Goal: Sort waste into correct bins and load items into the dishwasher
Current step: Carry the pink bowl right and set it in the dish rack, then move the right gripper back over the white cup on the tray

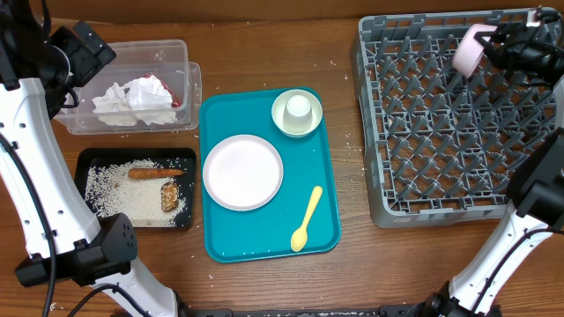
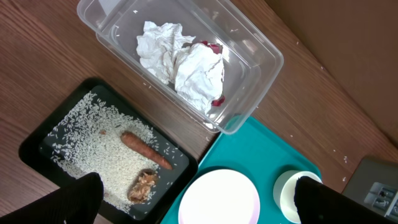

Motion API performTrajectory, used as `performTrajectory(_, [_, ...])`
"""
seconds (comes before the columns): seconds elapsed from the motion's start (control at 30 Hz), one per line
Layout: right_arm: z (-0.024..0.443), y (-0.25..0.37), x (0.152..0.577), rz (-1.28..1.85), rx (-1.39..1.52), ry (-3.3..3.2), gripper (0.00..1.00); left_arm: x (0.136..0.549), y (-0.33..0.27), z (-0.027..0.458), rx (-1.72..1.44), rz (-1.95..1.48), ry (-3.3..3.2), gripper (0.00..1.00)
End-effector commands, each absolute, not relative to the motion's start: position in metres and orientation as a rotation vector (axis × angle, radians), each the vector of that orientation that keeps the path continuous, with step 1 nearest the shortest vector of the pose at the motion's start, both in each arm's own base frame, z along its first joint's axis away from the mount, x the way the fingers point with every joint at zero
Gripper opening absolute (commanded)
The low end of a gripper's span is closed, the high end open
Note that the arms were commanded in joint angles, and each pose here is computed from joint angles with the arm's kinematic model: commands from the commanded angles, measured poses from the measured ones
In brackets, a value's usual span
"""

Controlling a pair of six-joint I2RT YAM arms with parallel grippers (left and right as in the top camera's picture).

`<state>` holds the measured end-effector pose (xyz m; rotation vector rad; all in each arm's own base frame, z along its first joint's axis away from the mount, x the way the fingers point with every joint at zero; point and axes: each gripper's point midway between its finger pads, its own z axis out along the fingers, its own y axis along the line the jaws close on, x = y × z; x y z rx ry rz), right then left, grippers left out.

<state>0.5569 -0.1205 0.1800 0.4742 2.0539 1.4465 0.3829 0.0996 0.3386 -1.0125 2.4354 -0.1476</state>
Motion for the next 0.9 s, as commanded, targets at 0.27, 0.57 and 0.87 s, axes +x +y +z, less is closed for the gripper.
performTrajectory(0.27, [0.194,-0.204,0.534,1.305,0.65,1.994,0.27,0.384,0.099,0.338,-1.026,-0.136,2.432,1.0])
performTrajectory(0.57, [0.278,-0.26,0.493,0.822,0.815,2.06,0.56,0.384,0.099,0.338,-1.026,-0.136,2.432,1.0])
performTrajectory(0.87, [0.366,-0.236,0.443,0.359,0.877,2.09,0.6,0.384,0.099,0.338,-1.026,-0.136,2.432,1.0])
